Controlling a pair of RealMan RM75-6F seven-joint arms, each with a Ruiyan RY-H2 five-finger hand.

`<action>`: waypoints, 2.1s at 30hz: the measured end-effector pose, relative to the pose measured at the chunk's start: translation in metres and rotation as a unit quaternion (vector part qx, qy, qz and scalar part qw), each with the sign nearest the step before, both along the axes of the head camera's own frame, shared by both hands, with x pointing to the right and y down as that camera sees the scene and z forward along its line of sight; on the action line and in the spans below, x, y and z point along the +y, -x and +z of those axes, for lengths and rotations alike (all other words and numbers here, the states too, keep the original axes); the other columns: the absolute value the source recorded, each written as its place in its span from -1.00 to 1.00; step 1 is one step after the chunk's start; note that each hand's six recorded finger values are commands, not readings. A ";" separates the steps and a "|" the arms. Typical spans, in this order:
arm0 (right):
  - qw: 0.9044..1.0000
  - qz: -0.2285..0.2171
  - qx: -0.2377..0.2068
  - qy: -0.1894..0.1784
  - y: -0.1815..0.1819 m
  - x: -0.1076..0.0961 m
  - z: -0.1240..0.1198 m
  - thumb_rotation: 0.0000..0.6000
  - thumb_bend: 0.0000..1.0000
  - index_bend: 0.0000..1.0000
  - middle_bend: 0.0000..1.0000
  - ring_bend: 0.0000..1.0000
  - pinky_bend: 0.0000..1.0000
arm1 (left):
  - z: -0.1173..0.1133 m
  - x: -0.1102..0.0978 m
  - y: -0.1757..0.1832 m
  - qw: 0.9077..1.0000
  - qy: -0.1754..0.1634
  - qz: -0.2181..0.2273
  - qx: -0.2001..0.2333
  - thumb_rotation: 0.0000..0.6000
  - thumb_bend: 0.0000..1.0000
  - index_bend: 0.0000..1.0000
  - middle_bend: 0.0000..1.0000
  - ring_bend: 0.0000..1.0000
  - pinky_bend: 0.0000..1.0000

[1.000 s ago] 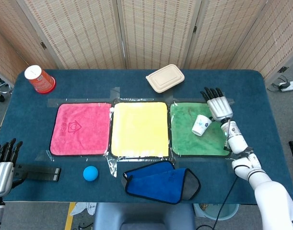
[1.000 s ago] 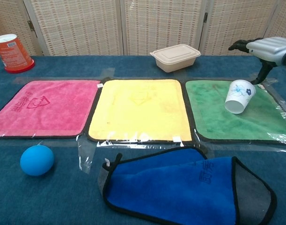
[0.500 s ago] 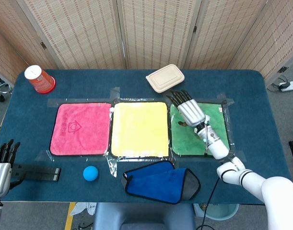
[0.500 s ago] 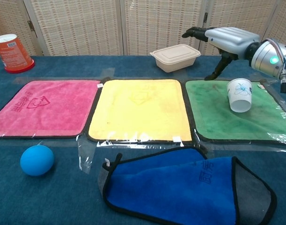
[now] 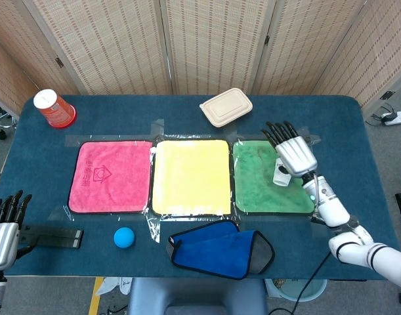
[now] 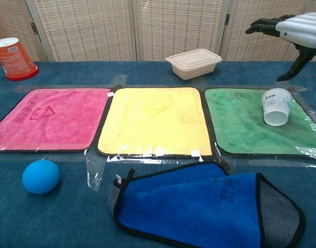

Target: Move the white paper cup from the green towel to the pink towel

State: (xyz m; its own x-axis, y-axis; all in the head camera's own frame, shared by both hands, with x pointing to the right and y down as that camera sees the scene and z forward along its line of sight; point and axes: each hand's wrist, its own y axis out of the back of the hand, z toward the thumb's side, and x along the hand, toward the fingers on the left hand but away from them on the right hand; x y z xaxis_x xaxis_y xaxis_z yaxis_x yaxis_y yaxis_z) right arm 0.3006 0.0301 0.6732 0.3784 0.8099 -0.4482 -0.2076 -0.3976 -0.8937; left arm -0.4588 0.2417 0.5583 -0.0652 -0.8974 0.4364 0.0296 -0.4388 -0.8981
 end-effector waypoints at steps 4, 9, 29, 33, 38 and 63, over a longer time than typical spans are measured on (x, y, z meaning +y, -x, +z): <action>0.999 0.016 0.026 0.011 -0.026 0.005 0.007 1.00 -0.81 -1.00 -1.00 -1.00 -1.00 | 0.001 0.001 -0.001 1.000 0.004 0.000 0.002 1.00 -0.35 -0.88 -0.92 -0.88 -1.00; 0.998 0.030 0.058 0.022 -0.052 0.009 0.019 1.00 -0.81 -1.00 -1.00 -1.00 -1.00 | 0.002 0.001 -0.002 1.000 0.006 0.000 0.004 1.00 -0.36 -0.88 -0.92 -0.88 -1.00; 0.996 0.030 0.075 0.045 -0.046 0.012 0.084 1.00 -0.85 -1.00 -1.00 -1.00 -1.00 | 0.000 0.005 0.001 1.000 0.016 -0.009 0.013 1.00 -0.35 -0.88 -0.92 -0.86 -1.00; 0.997 0.016 0.065 0.039 -0.025 0.010 0.091 1.00 -0.85 -1.00 -1.00 -1.00 -1.00 | -0.001 0.005 0.004 1.000 0.015 -0.014 0.013 1.00 -0.35 -0.88 -0.92 -0.86 -1.00; 0.999 -0.009 0.029 0.019 0.003 0.007 0.086 1.00 -0.85 -1.00 -1.00 -1.00 -1.00 | -0.001 0.005 0.005 1.000 0.012 -0.018 0.011 1.00 -0.35 -0.88 -0.92 -0.86 -1.00; 0.994 -0.062 -0.086 -0.004 0.093 -0.004 0.052 1.00 -0.87 -1.00 -1.00 -1.00 -1.00 | 0.002 0.007 0.010 1.000 0.017 -0.018 0.011 1.00 -0.35 -0.88 -0.92 -0.86 -1.00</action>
State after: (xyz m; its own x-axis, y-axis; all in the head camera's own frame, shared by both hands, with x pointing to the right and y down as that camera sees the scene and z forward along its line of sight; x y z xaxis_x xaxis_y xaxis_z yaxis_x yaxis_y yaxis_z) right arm 0.2080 0.0264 0.7256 0.5456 0.7561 -0.3615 -0.0980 -0.3708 -0.9235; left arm -0.4687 0.2487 0.5598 -0.0867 -0.8796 0.4678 -0.0059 -0.4691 -0.8831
